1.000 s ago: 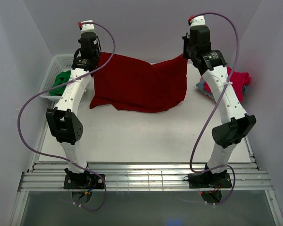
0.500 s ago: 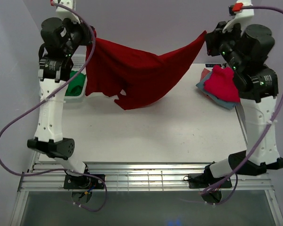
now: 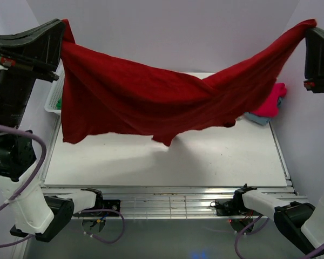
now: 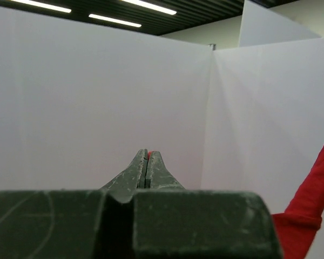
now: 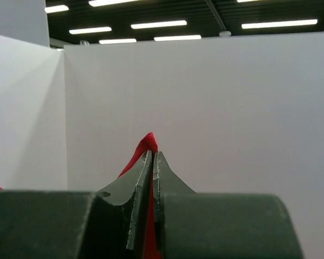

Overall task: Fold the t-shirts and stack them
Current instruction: Flatten out the tshirt

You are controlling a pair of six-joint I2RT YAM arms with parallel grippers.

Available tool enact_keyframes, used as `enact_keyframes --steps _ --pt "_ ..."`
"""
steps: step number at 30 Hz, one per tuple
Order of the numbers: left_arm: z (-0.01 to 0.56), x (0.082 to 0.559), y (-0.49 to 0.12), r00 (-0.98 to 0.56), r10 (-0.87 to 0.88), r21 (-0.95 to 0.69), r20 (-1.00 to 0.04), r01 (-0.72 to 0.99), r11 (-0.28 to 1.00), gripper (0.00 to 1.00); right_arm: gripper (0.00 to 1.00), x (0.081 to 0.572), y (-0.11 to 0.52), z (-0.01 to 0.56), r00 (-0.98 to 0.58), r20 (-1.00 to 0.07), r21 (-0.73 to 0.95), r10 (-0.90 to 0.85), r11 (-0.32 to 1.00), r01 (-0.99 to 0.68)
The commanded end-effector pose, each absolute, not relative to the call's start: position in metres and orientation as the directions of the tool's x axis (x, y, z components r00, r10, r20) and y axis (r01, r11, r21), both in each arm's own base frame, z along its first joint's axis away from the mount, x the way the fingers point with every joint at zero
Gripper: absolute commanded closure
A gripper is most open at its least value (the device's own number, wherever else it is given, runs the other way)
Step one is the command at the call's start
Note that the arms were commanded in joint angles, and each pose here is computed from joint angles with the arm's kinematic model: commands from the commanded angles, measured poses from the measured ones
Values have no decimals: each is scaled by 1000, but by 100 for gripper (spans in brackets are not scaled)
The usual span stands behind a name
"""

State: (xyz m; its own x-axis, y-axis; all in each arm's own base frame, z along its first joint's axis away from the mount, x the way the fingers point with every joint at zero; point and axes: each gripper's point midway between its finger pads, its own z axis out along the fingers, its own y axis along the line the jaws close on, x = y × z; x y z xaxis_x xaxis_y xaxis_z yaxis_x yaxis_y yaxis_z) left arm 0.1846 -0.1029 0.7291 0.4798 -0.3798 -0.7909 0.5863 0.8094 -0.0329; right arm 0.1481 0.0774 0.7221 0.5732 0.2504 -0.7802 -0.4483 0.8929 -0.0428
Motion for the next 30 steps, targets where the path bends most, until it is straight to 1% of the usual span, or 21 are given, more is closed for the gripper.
enact_keyframes --steps 1,4,6,8,9,11,12,13,15,16,18,19,20,21,23,24,25,26,27,28,30 --pt "739 172 -107 484 -434 -43 -760 629 776 100 92 118 75 754 658 -680 -56 324 871 -487" --pt "745 159 -103 508 -460 -48 -728 632 774 100 92 103 68 765 689 -635 -46 350 873 -486" --pt "735 176 -100 489 -467 -92 -736 611 786 100 92 104 65 768 708 -617 -45 344 883 -468" --pt "719 196 -96 464 -466 -142 -753 577 805 100 92 125 63 762 697 -635 -8 333 899 -437" --pt "690 228 -98 403 -456 -192 -794 545 816 100 92 139 58 759 694 -649 16 312 918 -397" --pt "660 257 -89 370 -455 -259 -810 471 843 100 92 184 62 743 651 -707 43 275 936 -349" --pt "615 291 -86 296 -447 -319 -844 393 862 100 92 219 66 728 613 -754 50 236 951 -304" --pt "594 304 -83 271 -435 -333 -858 352 875 100 92 238 68 719 587 -780 56 219 957 -284" --pt "553 329 -71 242 -415 -359 -877 245 901 100 92 291 80 681 492 -853 54 174 967 -250" --pt "505 352 -68 172 -368 -341 -914 171 924 100 92 331 91 652 417 -897 46 143 971 -235" --pt "450 382 -56 104 -328 -325 -939 48 945 100 92 385 107 587 270 -958 35 100 971 -236" --pt "400 396 -53 21 -285 -285 -958 -6 958 100 92 419 120 547 174 -981 44 91 966 -254" --pt "378 406 -49 -2 -276 -275 -961 -43 960 100 92 437 126 520 122 -989 47 81 965 -258" --pt "342 422 -48 -70 -265 -259 -962 -78 963 100 92 465 136 456 -2 -999 45 46 963 -266" --pt "285 435 -48 -162 -249 -234 -955 -110 966 100 92 487 143 404 -69 -997 48 31 963 -264" --pt "269 443 -49 -180 -248 -229 -952 -117 966 100 92 501 144 342 -179 -984 47 3 969 -241" --pt "231 453 -50 -256 -230 -202 -939 -133 970 100 92 506 143 317 -220 -975 45 -6 974 -224" --pt "215 459 -49 -284 -220 -184 -933 -149 972 100 92 513 143 296 -247 -969 39 -15 976 -213" --pt "200 464 -47 -311 -209 -165 -927 -163 973 100 92 523 138 255 -315 -948 13 -45 984 -179" --pt "169 473 -47 -374 -195 -134 -907 -182 974 99 92 528 135 239 -342 -938 -5 -60 987 -158" --pt "156 489 -48 -398 -175 -108 -900 -186 977 92 92 537 122 211 -401 -913 -41 -69 996 -78"
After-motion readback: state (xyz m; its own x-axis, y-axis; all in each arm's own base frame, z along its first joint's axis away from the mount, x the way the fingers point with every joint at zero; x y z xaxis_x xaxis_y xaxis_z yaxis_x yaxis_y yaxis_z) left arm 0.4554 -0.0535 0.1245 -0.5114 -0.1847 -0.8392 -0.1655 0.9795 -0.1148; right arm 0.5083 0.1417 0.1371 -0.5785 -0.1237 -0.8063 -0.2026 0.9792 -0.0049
